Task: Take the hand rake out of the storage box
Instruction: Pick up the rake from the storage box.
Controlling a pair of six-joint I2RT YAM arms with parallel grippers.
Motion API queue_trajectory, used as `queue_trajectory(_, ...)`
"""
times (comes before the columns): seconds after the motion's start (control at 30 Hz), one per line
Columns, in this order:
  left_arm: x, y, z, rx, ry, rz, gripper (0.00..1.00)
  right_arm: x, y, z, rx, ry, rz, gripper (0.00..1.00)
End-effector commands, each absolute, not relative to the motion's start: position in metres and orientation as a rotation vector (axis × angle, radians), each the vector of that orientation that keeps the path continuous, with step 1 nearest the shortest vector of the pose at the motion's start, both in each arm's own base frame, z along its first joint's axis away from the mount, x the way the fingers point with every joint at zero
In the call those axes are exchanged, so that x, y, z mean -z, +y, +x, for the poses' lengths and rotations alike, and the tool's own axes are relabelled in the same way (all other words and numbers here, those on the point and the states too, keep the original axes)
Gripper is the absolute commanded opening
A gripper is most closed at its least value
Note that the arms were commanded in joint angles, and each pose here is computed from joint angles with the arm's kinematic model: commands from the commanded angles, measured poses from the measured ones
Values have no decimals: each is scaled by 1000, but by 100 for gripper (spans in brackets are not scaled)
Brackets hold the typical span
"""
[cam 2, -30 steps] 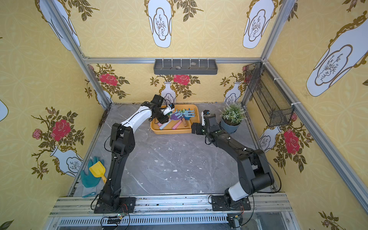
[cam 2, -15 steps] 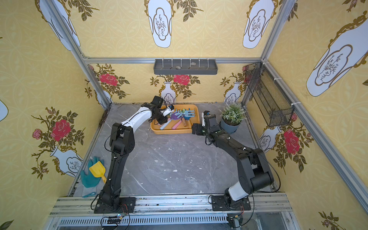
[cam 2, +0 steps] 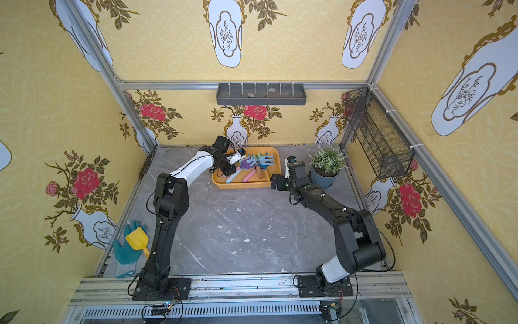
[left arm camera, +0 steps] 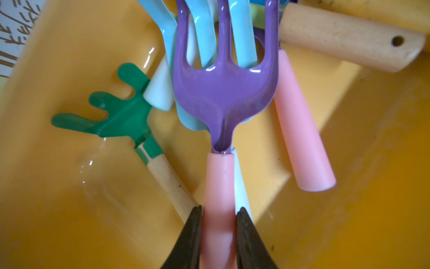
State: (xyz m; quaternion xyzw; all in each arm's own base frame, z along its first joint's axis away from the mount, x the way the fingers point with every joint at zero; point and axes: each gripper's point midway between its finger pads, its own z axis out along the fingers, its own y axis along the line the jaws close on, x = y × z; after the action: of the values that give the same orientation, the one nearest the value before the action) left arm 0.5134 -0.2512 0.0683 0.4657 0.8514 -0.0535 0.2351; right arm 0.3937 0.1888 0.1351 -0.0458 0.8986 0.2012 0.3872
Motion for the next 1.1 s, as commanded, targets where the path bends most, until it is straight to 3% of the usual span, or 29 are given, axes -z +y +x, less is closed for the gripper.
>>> queue_trajectory(0.0, -84, -261, 511, 180, 2275, 1271, 3, -144, 189, 397, -523, 2249, -114, 97)
queue_trajectory(0.33, -112, -266, 510, 232, 2253, 1129, 0, -146, 189, 396, -536, 2243, -107, 97)
queue_trajectory(0.5, -154, -268, 500, 305, 2228, 981, 0, -150, 187, 393, -541, 2237, -97, 97)
queue_trajectory(0.6, -190, -253, 482, 340, 2241, 740, 0, -157, 185, 390, -549, 2219, -75, 97)
queue_trajectory(0.8, -210, -231, 386, 209, 2210, 251, 0, -162, 183, 385, -576, 2219, -27, 97)
queue_trajectory(0.97, -160, -222, 284, 18, 2335, 95, 0, -164, 183, 376, -599, 2229, -2, 97)
queue_trajectory(1.07, -119, -225, 239, 79, 2419, 20, 0, -164, 182, 369, -599, 2230, 6, 97)
